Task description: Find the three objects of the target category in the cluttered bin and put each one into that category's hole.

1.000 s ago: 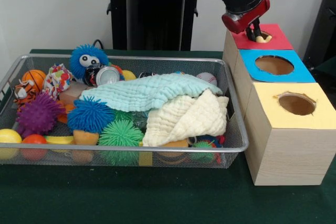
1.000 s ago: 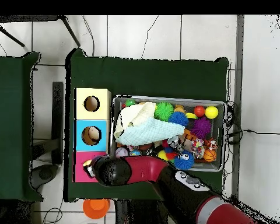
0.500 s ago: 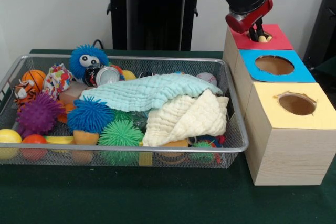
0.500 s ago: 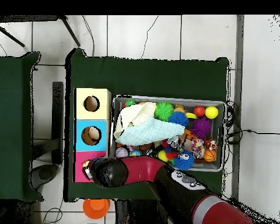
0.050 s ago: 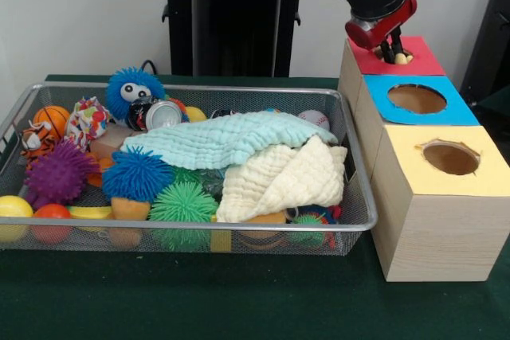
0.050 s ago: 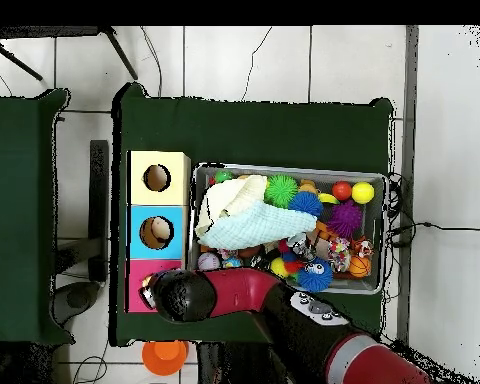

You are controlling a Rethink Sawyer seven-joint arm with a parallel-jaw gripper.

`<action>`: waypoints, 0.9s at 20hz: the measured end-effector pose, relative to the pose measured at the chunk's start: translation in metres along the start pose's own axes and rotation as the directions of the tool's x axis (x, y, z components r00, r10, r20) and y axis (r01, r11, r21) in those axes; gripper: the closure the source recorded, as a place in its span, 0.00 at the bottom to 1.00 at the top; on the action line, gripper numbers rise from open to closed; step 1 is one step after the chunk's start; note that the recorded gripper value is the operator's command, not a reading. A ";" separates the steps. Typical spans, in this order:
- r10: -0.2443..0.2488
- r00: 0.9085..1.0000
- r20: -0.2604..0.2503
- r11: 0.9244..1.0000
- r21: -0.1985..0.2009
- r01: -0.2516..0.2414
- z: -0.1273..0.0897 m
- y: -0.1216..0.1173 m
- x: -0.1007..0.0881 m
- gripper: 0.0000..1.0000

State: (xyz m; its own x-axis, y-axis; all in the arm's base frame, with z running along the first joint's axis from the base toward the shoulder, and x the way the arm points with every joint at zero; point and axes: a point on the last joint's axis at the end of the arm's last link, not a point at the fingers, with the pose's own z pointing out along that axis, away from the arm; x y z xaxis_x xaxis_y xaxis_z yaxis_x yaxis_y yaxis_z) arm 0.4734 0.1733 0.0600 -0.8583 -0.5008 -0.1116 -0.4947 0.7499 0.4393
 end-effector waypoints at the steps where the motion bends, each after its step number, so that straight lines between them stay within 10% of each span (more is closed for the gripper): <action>1: -0.001 1.000 0.001 1.000 0.002 0.001 -0.001 0.000 0.000 1.00; 3: -0.002 1.000 0.002 1.000 0.005 0.002 -0.002 0.000 -0.001 1.00; 4: -0.004 1.000 -0.002 1.000 0.009 0.004 -0.002 0.000 -0.001 0.00; 18: -0.027 0.999 -0.020 0.999 0.027 0.028 -0.003 0.007 -0.003 0.00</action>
State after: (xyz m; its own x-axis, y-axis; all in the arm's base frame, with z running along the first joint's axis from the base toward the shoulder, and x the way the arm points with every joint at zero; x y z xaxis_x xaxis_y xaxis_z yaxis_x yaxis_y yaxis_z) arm 0.4728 0.1789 0.0664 -0.8416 -0.5297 -0.1056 -0.5219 0.7471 0.4117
